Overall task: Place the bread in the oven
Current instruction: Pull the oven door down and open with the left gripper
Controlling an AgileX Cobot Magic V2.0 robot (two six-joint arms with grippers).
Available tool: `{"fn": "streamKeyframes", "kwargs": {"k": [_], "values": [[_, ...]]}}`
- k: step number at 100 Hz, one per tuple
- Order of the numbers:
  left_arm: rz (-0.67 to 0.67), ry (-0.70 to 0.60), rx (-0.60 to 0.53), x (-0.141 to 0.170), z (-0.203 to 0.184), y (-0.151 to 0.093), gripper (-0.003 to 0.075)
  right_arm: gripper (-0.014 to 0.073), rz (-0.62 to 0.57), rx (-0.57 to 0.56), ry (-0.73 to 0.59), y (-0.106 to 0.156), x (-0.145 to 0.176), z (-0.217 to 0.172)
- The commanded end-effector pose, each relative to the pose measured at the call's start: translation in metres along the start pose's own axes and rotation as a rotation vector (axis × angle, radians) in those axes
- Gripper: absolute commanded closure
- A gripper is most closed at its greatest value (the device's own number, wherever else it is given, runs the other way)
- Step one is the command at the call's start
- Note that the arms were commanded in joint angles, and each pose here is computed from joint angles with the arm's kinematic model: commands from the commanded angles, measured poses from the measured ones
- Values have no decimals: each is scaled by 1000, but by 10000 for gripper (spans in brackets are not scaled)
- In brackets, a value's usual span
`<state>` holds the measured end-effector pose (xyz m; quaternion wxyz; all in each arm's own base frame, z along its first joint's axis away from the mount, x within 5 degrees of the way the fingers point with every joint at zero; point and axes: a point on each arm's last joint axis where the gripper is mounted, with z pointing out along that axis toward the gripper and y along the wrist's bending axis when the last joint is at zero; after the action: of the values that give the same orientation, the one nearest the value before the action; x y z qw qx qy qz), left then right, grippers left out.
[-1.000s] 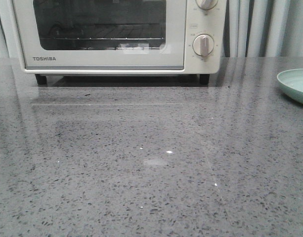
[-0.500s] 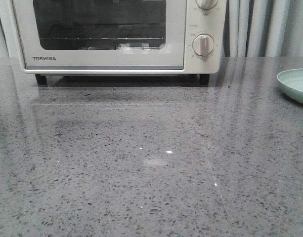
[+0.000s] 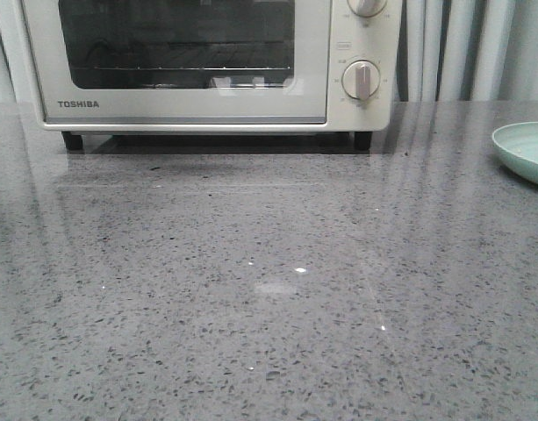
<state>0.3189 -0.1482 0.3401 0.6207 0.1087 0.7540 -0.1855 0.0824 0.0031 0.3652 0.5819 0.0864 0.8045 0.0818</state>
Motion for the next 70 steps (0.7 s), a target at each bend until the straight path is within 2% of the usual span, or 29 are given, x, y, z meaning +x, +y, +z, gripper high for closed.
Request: {"fn": "streamKeyframes", "kwargs": {"k": [1, 35, 45, 59, 70], "values": [[-7, -98, 22, -23, -9, -6, 741, 643, -14, -6, -99, 3, -17, -4], [-9, 77, 7, -5, -9, -7, 741, 643, -14, -6, -104, 3, -17, -4], [-44, 120, 9, 5, -13, -9, 741, 643, -14, -6, -104, 3, -17, -4], [-63, 113, 38, 14, -34, -17, 741, 643, -14, -1, -49, 2, -12, -3], [-63, 82, 72, 8, -62, -24, 741, 643, -14, 6, 17, 1, -5, -3]]}}
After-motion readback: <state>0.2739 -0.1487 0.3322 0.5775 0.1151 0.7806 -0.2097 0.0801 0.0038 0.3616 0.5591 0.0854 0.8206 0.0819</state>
